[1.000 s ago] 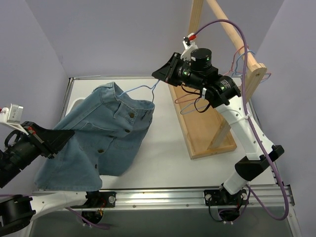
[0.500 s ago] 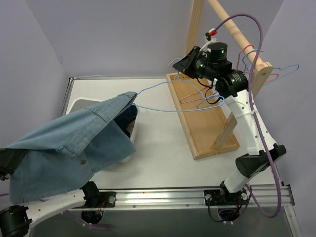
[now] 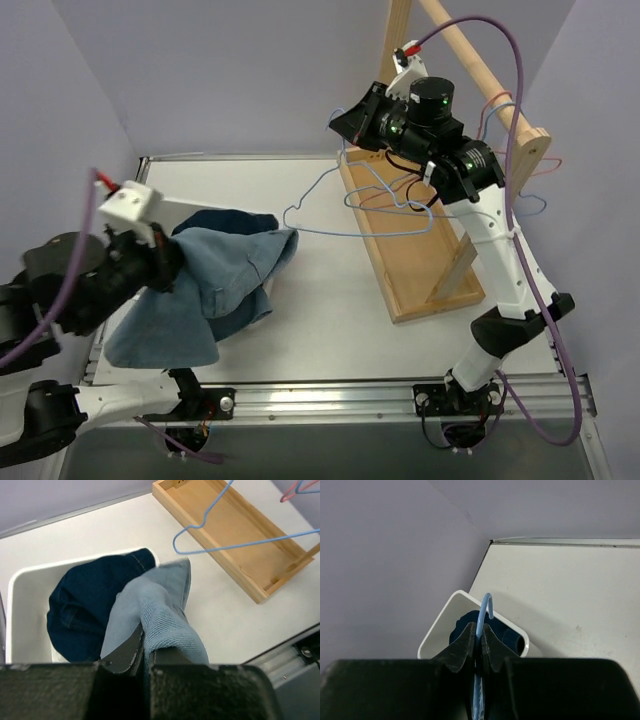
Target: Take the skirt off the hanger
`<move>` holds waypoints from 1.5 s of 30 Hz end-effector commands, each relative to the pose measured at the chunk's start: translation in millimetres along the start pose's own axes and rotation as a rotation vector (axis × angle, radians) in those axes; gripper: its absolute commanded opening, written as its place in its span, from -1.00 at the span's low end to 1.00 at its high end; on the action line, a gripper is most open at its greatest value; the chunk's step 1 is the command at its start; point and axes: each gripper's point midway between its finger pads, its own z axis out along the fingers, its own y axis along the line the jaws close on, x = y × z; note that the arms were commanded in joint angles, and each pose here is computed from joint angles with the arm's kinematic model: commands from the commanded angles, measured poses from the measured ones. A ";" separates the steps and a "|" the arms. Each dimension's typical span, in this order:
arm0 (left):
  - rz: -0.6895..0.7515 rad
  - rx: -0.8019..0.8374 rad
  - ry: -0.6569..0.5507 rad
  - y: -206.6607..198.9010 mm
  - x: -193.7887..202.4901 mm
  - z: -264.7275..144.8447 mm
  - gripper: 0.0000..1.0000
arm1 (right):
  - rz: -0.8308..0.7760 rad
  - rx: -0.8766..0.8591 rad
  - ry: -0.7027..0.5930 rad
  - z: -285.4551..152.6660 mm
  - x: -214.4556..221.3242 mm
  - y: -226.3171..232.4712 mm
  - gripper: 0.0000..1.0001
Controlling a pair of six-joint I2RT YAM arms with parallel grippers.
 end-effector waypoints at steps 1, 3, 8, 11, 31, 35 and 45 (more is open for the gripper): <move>0.075 -0.050 -0.158 -16.7 -51.8 36.4 -0.95 | -0.066 -0.210 -0.121 -53.7 -42.1 60.2 -1.00; 0.123 -0.071 -0.157 -19.8 -57.8 49.8 -0.95 | -0.071 -0.295 -0.091 -70.2 -37.6 78.2 -1.00; 0.121 -0.165 -0.012 10.3 -49.3 110.8 -0.95 | -0.088 -0.348 -0.144 -114.0 -47.2 95.9 -1.00; 0.037 -0.226 0.000 40.0 -45.8 125.4 -0.95 | -0.105 -0.332 -0.168 -127.8 -52.4 95.9 -1.00; -0.164 -0.466 -0.203 141.2 -136.7 151.6 -0.95 | -0.118 -0.300 -0.075 -105.8 -31.8 72.9 -1.00; -0.246 -0.321 -0.215 154.1 -129.3 186.1 -0.95 | -0.114 -0.282 -0.085 -109.1 -37.6 61.3 -1.00; -0.550 -0.161 -0.215 149.5 -28.2 208.4 -0.95 | -0.093 -0.265 -0.067 -111.3 -33.4 49.6 -1.00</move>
